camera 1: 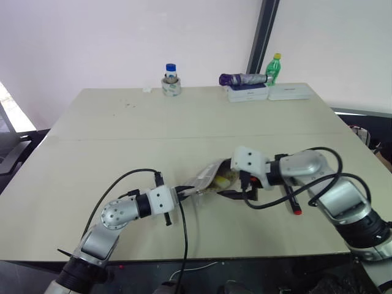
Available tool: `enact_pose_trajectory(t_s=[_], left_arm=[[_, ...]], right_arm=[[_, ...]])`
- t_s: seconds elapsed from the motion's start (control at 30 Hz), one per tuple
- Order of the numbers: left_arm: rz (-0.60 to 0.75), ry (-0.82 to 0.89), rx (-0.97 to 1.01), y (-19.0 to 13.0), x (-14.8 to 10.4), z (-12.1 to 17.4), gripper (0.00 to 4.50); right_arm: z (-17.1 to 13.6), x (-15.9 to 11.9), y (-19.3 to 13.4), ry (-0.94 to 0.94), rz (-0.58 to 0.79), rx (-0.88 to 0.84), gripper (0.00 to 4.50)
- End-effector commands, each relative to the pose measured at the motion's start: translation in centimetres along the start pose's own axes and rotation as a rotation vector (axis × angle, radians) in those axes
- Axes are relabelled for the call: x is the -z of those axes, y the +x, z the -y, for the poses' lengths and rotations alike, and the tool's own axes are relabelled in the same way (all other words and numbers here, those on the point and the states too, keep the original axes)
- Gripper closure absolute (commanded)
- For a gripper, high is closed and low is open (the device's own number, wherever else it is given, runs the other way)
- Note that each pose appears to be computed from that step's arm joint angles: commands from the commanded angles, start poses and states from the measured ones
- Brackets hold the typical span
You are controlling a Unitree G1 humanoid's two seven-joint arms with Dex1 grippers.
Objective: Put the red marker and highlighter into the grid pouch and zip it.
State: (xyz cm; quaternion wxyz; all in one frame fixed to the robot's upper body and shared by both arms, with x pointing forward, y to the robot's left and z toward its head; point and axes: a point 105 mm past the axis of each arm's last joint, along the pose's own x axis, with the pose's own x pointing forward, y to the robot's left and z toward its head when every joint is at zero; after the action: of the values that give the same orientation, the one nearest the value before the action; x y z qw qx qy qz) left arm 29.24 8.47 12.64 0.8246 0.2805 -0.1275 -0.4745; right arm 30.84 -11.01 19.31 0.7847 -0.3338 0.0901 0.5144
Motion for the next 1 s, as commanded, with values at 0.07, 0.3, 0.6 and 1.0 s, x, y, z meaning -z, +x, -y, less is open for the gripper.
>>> enact_pose_trajectory(t_s=[0.07,0.3,0.6,1.0], left_arm=[[0.030,-0.095,-0.183,-0.4,-0.7,-2.6,4.50],[0.038,-0.151,-0.310,0.4,-0.7,-3.8,4.50],[0.059,-0.161,-0.300,1.5,-1.0,-3.3,4.50],[0.071,-0.162,-0.266,1.7,-1.1,-2.9,4.50]], right_arm=[[2.4,-0.4,-3.9,0.081,0.041,0.137,0.19],[2.3,7.9,-7.2,0.395,-0.202,0.307,0.19],[-0.5,13.9,-9.2,0.612,-0.379,0.415,0.19],[-1.1,14.7,-9.2,0.649,-0.400,0.434,1.60]])
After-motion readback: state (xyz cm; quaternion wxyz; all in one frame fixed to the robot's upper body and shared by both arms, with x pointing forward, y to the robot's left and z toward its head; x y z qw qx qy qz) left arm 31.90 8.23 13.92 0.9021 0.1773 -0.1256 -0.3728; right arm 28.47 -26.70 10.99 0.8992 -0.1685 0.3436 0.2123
